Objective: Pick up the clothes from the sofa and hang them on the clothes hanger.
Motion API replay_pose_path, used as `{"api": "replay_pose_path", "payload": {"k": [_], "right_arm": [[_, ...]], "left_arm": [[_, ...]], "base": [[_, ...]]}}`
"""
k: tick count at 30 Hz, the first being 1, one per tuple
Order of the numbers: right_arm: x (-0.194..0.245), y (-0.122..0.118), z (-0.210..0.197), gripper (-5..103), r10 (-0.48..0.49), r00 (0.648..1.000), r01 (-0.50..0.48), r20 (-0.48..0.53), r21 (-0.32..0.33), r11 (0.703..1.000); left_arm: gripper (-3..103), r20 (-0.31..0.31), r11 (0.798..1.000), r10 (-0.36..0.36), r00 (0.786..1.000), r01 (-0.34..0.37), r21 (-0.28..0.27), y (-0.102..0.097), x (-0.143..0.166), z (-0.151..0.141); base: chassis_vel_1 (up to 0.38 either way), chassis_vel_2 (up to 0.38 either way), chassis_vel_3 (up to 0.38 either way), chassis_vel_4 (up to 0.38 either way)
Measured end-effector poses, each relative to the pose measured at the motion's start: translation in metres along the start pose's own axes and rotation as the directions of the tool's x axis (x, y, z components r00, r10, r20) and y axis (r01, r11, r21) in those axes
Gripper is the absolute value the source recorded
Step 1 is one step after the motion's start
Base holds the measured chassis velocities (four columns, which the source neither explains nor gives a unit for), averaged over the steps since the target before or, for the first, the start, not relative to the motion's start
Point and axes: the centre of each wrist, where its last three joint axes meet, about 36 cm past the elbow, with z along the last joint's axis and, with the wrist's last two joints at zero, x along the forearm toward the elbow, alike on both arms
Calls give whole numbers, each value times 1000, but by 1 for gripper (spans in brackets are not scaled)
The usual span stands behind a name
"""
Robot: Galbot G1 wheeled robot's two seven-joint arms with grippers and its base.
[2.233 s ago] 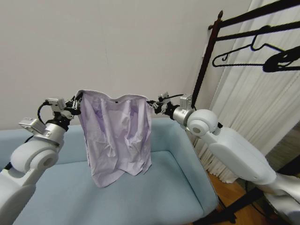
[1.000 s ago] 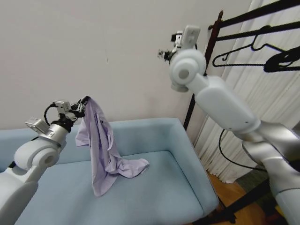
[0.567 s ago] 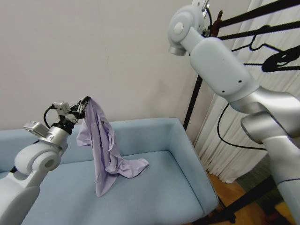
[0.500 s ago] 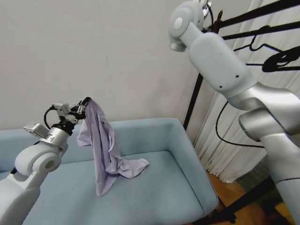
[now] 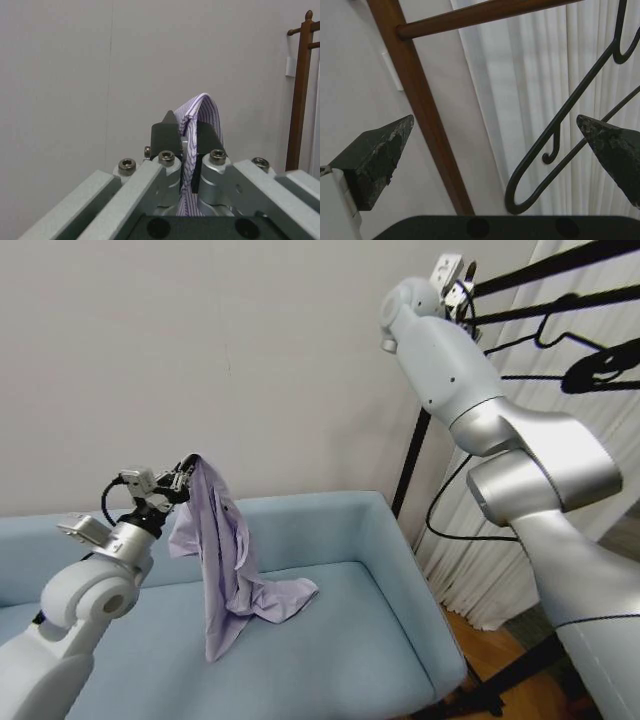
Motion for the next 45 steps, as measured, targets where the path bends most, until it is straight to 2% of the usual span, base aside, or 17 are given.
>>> {"api": "replay_pose_path", "payload": {"k": [3, 19, 29, 45], "right_arm": [[-18, -7, 6, 100, 11, 1000, -11, 14, 15, 1000], [-57, -33, 10, 100, 33, 999, -33, 1, 2, 999], [-64, -37, 15, 100, 5, 1000, -5, -25, -10, 1000], [-70, -50, 15, 100, 30, 997, -33, -71, -37, 999]], "left_arm": [[3, -8, 1000, -3, 1000, 3, 4, 3, -1, 6], [3, -2, 1000, -8, 1000, 8, 28, 15, -16, 18], [3, 3, 999, -7, 1000, 7, 32, 19, -19, 22], [3, 5, 1000, -6, 1000, 6, 25, 21, -18, 20]], "base": [[0, 0, 0, 0], [0, 0, 0, 0], [0, 0, 0, 0], [0, 0, 0, 0]]}}
